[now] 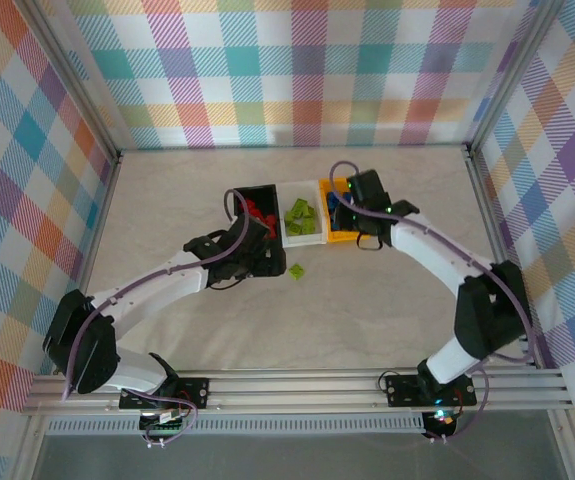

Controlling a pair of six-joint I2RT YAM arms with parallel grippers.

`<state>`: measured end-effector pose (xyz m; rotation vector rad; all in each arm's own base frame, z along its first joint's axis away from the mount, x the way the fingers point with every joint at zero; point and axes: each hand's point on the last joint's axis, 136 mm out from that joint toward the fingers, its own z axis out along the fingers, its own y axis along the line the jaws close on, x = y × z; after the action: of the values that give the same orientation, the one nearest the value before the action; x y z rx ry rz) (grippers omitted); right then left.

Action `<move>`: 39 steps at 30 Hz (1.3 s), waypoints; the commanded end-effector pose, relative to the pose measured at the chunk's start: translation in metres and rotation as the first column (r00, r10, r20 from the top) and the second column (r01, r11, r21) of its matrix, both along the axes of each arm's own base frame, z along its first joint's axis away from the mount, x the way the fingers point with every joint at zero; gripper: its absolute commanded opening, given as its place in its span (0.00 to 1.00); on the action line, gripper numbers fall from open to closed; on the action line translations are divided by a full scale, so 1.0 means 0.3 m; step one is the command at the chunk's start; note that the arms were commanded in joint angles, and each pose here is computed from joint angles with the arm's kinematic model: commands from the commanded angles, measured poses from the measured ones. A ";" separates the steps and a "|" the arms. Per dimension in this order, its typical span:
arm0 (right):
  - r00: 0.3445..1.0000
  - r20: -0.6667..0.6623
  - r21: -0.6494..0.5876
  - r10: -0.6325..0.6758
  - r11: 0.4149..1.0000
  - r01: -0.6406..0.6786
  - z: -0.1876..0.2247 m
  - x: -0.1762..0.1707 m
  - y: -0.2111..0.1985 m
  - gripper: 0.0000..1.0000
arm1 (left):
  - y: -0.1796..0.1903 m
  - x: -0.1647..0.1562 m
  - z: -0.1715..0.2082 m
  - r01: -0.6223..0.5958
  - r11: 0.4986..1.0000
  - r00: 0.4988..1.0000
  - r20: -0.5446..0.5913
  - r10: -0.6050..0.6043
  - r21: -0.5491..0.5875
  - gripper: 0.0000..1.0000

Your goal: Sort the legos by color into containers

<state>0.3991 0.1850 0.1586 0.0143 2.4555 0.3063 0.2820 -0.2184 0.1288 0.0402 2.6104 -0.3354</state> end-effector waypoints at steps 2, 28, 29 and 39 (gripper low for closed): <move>0.998 -0.054 -0.064 -0.013 0.998 0.009 -0.070 0.116 -0.021 0.22 | -0.026 -0.011 -0.029 0.032 0.999 0.999 -0.012 -0.032 0.021 1.00; 0.999 0.021 0.130 0.037 0.991 -0.040 0.026 -0.095 -0.013 0.71 | -0.279 0.089 -0.262 0.231 0.963 0.964 -0.168 -0.206 0.140 0.91; 0.999 0.024 0.136 0.034 0.990 -0.037 0.027 -0.115 -0.020 0.71 | -0.281 0.097 -0.277 0.234 0.960 0.962 -0.177 -0.206 0.154 0.90; 0.999 0.047 0.131 0.013 0.991 -0.019 0.031 -0.192 -0.073 0.71 | -0.291 0.108 -0.366 0.270 0.929 0.950 -0.227 -0.215 0.254 0.60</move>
<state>0.3392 0.1645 0.1590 0.0238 2.4313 0.4579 0.3238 -0.3030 0.0224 0.3976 2.8165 -0.0933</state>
